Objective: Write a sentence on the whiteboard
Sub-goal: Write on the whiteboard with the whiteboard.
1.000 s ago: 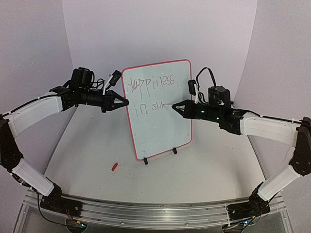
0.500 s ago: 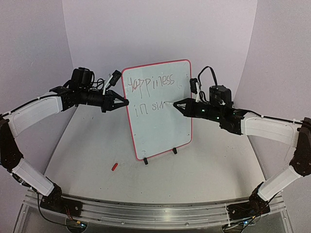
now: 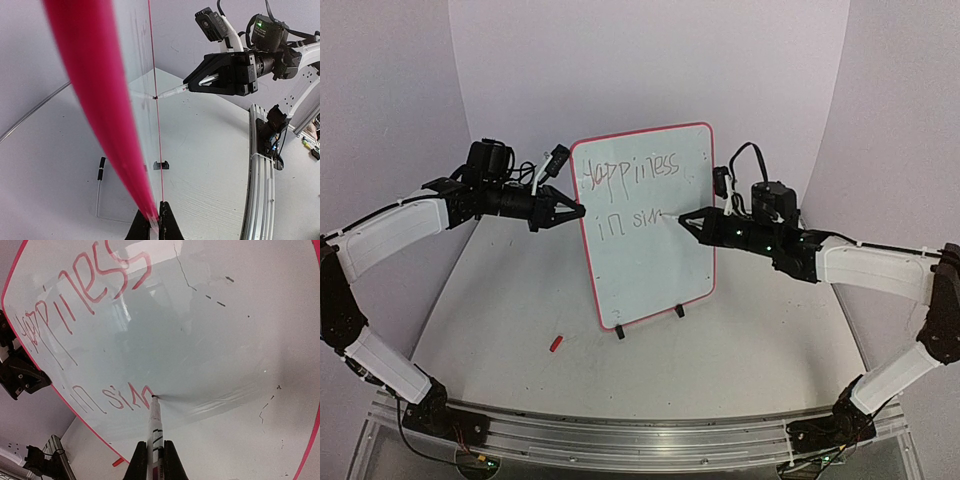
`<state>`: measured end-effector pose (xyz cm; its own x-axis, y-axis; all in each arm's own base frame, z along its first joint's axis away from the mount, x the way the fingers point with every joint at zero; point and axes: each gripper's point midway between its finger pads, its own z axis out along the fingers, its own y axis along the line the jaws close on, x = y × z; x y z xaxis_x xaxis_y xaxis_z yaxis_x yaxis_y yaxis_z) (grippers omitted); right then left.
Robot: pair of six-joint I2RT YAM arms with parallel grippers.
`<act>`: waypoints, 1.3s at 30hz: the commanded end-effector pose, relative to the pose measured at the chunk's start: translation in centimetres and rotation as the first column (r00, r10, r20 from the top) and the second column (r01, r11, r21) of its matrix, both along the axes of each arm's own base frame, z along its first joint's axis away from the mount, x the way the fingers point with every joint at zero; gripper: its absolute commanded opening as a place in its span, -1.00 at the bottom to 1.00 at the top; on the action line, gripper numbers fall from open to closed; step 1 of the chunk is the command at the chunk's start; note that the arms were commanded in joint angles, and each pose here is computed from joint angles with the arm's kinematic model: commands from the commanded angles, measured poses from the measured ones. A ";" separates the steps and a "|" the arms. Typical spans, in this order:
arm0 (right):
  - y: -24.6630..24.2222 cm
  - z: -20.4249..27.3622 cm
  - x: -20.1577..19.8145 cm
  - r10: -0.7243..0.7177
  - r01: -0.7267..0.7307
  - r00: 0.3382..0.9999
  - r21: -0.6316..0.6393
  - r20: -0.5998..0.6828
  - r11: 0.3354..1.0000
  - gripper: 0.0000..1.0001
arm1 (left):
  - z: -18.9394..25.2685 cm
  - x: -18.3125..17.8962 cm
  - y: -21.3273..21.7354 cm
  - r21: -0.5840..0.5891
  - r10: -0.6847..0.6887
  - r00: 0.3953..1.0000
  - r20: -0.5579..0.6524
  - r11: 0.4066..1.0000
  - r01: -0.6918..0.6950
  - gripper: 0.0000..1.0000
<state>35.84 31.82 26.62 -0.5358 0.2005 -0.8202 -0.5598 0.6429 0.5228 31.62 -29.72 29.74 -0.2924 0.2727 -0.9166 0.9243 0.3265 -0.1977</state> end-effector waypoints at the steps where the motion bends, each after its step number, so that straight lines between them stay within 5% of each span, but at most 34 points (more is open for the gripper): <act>1: -1.2 -0.3 0.6 -0.071 0.071 0.998 -0.004 0.000 0.997 -1.00 | -5.3 -2.5 -0.2 0.135 -0.048 0.989 -0.140 0.989 0.067 -1.00; 21: -1.4 4.1 -0.6 -0.030 0.026 0.995 0.043 0.096 0.999 -1.00 | -5.4 -2.5 -0.3 0.138 -0.047 0.989 -0.142 0.988 0.067 -1.00; 39: -1.8 0.3 0.5 -0.086 0.087 0.996 -0.013 0.019 0.996 -1.00 | -5.4 -2.5 -0.3 0.139 -0.049 0.989 -0.140 0.988 0.068 -1.00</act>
